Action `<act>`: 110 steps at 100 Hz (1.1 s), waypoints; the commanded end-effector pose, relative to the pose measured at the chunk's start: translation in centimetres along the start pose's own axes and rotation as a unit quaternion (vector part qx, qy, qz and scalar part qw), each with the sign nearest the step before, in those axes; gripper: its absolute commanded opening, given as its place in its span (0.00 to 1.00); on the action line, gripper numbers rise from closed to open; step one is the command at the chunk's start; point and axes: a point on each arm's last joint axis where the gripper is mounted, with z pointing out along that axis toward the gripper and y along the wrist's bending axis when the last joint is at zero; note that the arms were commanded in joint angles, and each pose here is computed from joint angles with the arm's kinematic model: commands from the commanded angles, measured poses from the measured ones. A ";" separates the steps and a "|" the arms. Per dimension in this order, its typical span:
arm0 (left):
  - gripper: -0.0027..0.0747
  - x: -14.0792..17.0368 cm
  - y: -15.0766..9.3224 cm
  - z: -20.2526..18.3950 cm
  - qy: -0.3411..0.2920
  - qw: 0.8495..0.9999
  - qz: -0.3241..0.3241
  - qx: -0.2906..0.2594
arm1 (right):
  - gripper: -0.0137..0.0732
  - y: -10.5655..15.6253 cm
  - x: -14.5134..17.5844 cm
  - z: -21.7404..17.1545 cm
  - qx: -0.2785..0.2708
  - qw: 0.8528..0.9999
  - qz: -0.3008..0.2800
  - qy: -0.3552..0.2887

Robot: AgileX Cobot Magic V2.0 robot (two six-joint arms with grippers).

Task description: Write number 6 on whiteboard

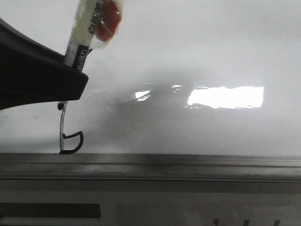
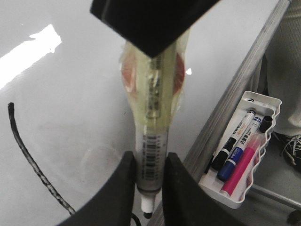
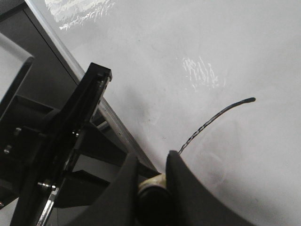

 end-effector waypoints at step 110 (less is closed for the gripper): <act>0.01 2.1 4.8 -1.2 0.065 0.878 -0.458 -0.123 | 0.64 -1.4 -1.6 -1.5 0.028 0.999 0.001 -0.044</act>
